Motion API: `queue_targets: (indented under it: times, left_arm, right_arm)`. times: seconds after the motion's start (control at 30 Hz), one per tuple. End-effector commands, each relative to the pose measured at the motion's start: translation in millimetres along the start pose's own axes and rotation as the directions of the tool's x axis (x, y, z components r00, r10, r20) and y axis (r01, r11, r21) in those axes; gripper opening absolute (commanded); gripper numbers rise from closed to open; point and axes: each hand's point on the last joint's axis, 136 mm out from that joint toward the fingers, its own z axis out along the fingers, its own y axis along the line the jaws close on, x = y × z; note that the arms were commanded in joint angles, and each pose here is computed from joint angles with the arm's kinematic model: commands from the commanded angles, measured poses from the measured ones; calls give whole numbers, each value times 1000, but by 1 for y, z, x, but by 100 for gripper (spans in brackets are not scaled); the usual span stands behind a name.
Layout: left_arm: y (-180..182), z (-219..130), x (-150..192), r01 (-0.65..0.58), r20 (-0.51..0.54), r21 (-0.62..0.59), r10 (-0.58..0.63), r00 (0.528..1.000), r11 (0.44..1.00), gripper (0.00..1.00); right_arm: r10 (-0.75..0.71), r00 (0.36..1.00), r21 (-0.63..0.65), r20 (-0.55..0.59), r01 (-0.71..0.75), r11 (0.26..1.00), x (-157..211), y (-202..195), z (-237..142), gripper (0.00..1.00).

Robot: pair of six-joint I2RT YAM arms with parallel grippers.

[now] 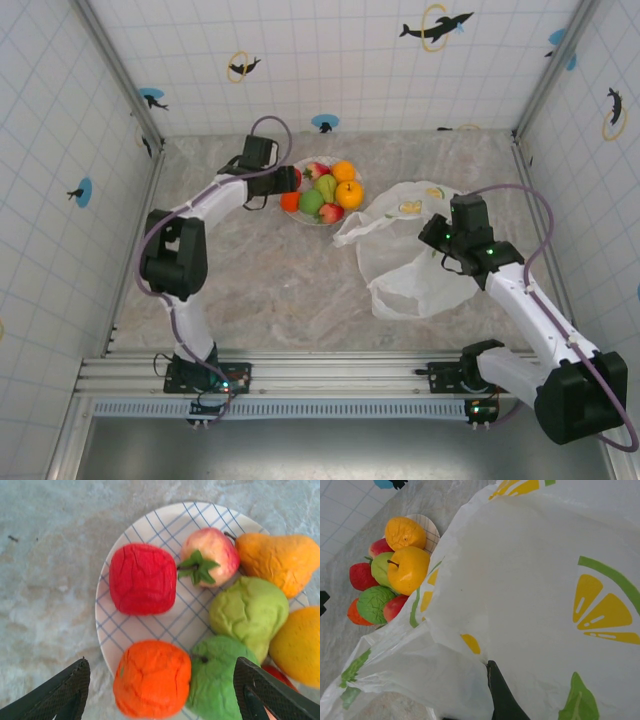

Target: Place the fruits into the plastic bag

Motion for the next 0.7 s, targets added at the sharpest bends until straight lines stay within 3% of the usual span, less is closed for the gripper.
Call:
queue_targets:
  times: [0.0, 0.37, 0.67]
  left_arm:
    - [14, 18, -7, -60, -25, -67, 59, 998, 996, 77]
    - [20, 66, -21, -115, -79, -101, 107, 991, 988, 78]
    - [29, 84, -21, -140, -87, -137, 129, 988, 981, 78]
  right_arm:
    - [-13, 999, -48, 33, 15, 999, -11, 14, -1, 0]
    - [-14, 999, -57, 38, 16, 998, -15, 20, -1, 0]
    - [-16, 999, -57, 42, 18, 998, -15, 20, -3, 0]
